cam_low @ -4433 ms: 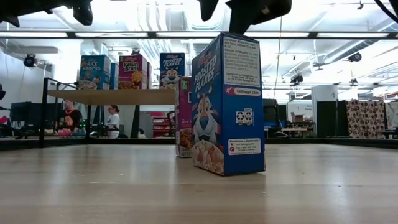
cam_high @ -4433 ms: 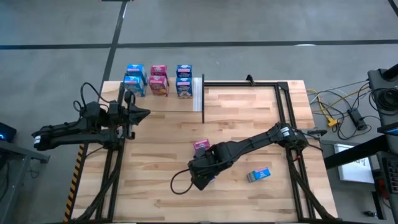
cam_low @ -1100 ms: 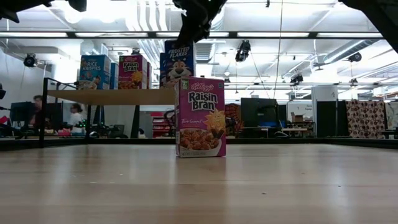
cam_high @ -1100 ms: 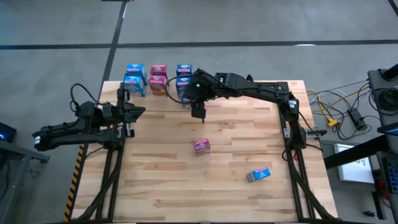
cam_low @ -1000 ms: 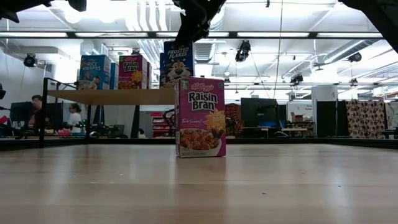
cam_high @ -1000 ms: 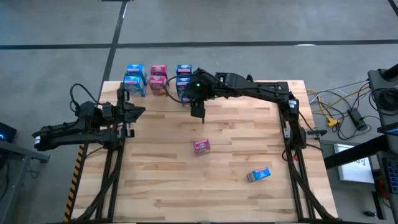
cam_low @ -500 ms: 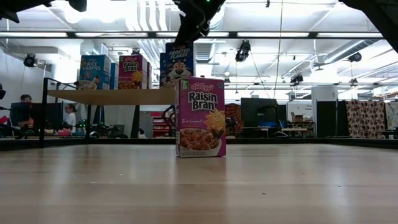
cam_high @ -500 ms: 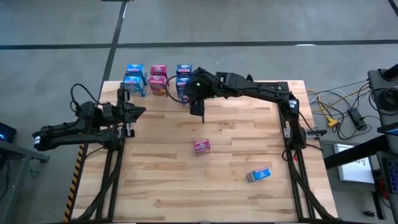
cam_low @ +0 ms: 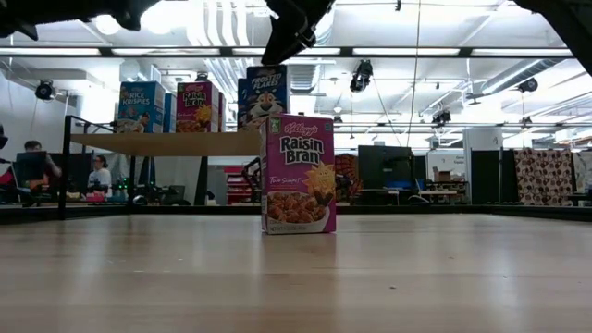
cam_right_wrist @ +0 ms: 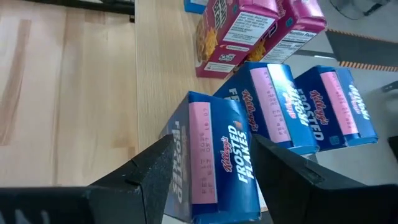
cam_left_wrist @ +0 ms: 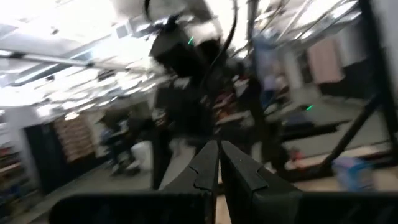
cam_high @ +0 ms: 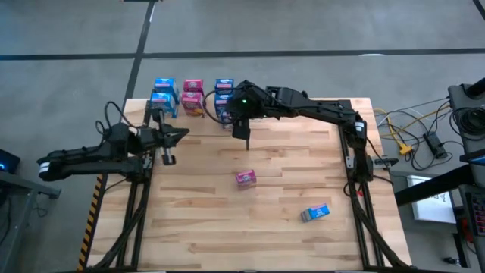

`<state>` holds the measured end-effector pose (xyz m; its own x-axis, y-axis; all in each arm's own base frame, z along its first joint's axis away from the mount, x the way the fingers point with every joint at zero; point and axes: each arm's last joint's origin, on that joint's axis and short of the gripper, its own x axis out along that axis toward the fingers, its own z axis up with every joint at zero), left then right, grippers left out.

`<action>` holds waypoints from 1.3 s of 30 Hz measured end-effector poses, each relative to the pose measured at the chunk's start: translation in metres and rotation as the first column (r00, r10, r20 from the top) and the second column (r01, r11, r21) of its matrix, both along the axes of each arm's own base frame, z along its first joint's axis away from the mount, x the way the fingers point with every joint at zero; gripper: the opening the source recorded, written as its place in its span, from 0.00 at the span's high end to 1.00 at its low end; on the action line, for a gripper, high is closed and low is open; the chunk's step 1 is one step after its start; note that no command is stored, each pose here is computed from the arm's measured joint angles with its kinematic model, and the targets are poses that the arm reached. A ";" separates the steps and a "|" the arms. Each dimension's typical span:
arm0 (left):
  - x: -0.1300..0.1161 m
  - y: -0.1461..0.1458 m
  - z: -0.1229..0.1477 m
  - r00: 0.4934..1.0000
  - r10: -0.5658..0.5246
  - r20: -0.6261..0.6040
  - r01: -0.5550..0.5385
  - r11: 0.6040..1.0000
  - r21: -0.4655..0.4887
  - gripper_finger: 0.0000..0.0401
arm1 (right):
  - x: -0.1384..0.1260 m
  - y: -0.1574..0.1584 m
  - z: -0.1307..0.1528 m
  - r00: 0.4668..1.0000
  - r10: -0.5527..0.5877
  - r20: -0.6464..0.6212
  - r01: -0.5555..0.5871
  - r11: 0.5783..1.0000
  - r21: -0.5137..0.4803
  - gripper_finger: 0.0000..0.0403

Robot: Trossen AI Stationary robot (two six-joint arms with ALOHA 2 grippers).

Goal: Stack cereal on shelf
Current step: Put the blue cereal box on the shelf

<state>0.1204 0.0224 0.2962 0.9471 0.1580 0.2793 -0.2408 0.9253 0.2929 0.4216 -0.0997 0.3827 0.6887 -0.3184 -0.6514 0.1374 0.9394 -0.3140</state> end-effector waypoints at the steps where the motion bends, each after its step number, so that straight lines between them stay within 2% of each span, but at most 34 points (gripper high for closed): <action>1: 0.002 0.001 -0.001 1.000 0.027 -0.012 -0.027 1.000 0.004 1.00 | -0.001 0.001 0.002 1.000 0.001 0.005 -0.001 1.000 -0.001 0.50; 6: 0.009 0.005 -0.006 0.992 0.114 -0.059 -0.112 0.993 0.033 1.00 | -0.012 0.011 0.018 0.999 0.000 0.040 -0.001 1.000 0.013 0.51; 9: 0.011 0.005 -0.005 0.989 0.126 -0.072 -0.124 0.992 0.039 1.00 | -0.023 0.016 0.026 1.000 -0.004 0.028 0.003 1.000 0.030 0.56; 14: 0.011 0.006 -0.002 0.989 0.127 -0.081 -0.125 0.992 0.035 1.00 | -0.038 0.018 0.026 0.998 -0.035 -0.057 0.039 0.996 0.075 0.75; 18: 0.011 0.006 -0.001 0.989 0.128 -0.079 -0.125 0.992 0.035 1.00 | -0.037 0.013 0.014 0.994 -0.052 -0.098 0.060 0.995 0.086 0.94; 19: 0.011 0.006 -0.001 0.989 0.128 -0.077 -0.125 0.992 0.035 1.00 | -0.036 0.011 0.010 0.993 -0.054 -0.102 0.063 0.994 0.086 0.96; 27: 0.011 0.006 -0.001 0.989 0.128 -0.078 -0.125 0.992 0.034 1.00 | -0.026 -0.004 -0.021 0.988 -0.099 -0.118 0.107 0.992 0.065 0.97; 39: 0.011 0.005 -0.001 0.989 0.127 -0.076 -0.125 0.992 0.035 1.00 | -0.017 -0.005 -0.025 0.996 -0.078 -0.050 0.079 0.996 0.036 0.97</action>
